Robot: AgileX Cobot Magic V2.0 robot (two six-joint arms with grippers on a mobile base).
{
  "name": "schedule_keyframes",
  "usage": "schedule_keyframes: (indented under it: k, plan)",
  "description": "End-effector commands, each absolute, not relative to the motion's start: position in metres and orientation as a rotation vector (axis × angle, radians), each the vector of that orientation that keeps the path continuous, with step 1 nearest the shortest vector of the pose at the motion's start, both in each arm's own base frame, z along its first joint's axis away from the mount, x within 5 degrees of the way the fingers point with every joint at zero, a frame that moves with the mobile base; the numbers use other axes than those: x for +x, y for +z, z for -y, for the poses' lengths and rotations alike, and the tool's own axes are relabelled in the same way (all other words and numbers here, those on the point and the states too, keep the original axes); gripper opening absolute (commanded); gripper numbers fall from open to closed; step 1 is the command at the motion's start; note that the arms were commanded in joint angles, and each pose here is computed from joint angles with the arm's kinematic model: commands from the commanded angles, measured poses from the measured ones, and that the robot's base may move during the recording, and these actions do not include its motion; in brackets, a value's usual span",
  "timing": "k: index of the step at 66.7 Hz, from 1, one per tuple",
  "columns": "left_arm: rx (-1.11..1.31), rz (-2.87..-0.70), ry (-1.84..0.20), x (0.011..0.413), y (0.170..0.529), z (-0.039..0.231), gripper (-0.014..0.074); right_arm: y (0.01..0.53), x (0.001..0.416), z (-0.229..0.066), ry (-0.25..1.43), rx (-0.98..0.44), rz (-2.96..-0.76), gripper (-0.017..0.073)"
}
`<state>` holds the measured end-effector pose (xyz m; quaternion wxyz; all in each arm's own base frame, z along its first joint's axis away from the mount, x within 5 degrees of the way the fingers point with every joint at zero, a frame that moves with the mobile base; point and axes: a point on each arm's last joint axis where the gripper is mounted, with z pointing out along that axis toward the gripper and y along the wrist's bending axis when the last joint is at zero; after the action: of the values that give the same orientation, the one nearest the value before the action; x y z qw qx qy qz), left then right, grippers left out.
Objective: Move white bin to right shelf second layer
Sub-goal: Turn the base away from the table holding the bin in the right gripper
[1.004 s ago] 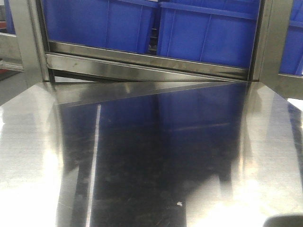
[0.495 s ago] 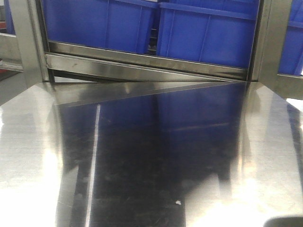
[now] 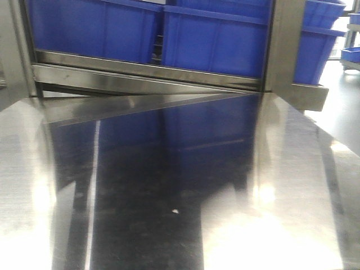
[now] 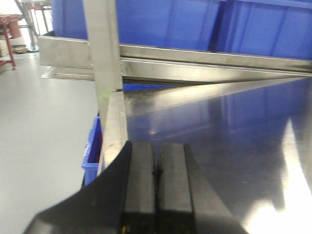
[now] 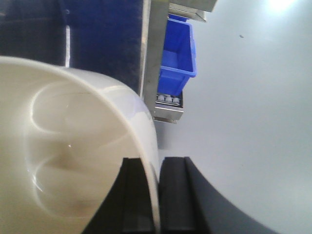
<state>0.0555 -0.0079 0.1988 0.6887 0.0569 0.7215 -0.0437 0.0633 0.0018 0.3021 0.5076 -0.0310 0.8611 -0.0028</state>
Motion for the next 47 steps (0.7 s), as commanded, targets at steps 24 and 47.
schedule_keyframes:
  k: [24, 47]
  plan:
    - [0.123, -1.549, -0.105, 0.0560, 0.1951, 0.0082, 0.0085, 0.3196, 0.0665, -0.0017, -0.014, -0.075, -1.954, 0.0120]
    - [0.123, -1.549, -0.105, 0.0560, 0.1951, 0.0082, 0.0085, 0.3196, 0.0665, -0.0017, -0.014, -0.075, -1.954, 0.0120]
